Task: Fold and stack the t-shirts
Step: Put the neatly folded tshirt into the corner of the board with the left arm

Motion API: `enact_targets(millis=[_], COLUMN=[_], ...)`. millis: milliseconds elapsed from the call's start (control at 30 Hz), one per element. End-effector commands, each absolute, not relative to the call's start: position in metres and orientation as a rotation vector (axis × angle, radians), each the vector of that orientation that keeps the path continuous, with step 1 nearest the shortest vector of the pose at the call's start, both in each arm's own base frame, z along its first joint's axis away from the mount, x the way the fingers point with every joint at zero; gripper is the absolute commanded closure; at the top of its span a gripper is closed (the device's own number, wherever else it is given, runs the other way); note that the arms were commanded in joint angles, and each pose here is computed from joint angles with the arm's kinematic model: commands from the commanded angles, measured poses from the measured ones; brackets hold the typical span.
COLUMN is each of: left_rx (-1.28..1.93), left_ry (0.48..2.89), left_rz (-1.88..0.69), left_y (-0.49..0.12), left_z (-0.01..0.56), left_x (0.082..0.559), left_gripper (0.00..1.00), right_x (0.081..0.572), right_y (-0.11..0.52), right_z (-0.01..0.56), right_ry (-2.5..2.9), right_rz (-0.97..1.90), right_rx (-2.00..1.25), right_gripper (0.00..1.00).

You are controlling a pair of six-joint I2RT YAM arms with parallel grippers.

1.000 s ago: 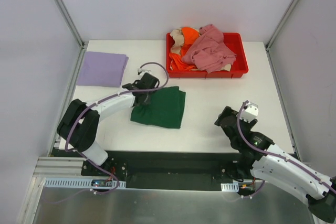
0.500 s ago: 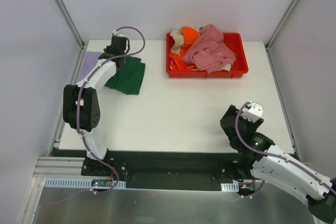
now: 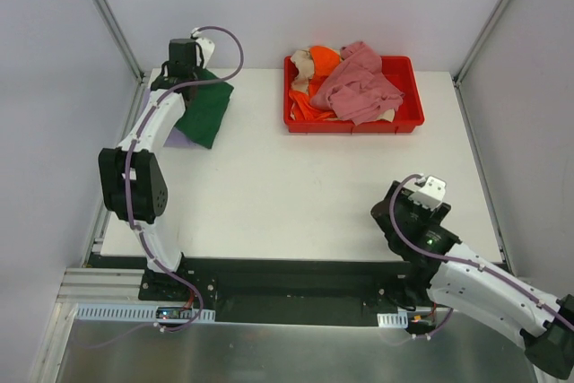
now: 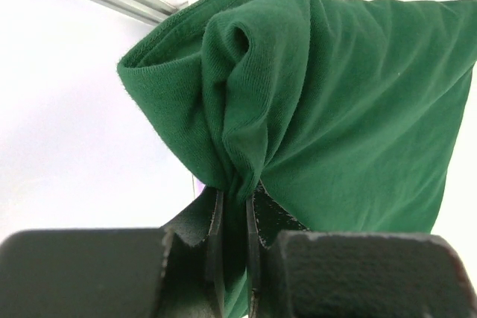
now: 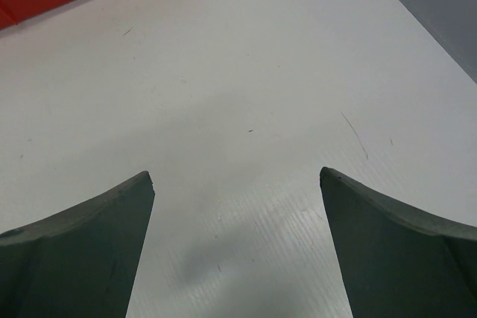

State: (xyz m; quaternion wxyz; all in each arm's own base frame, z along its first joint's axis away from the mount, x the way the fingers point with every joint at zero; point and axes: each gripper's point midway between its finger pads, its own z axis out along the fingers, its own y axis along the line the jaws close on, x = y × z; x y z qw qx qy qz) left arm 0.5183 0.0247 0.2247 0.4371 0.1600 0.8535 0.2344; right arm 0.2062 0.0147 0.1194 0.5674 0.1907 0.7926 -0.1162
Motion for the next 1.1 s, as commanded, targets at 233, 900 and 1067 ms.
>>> enact_targets(millis=[233,900,1067], left_rx=[0.353,0.271,0.175], left_ry=[1.968,2.180,2.184], left_rz=[0.607,0.667,0.685], left_y=[0.062,0.142,0.149], left_z=[0.295,0.179,0.174], left_x=[0.521,0.578,0.584], left_gripper=[1.00,1.00,0.01], right_x=[0.212,0.212,0.214], right_y=[0.013,0.011,0.011], right_z=[0.128,0.131,0.137], right_ry=[1.858,1.851,1.850], right_rz=[-0.340,-0.340,-0.357], right_rx=[0.445,0.452,0.440], right_gripper=[0.04,0.04,0.04])
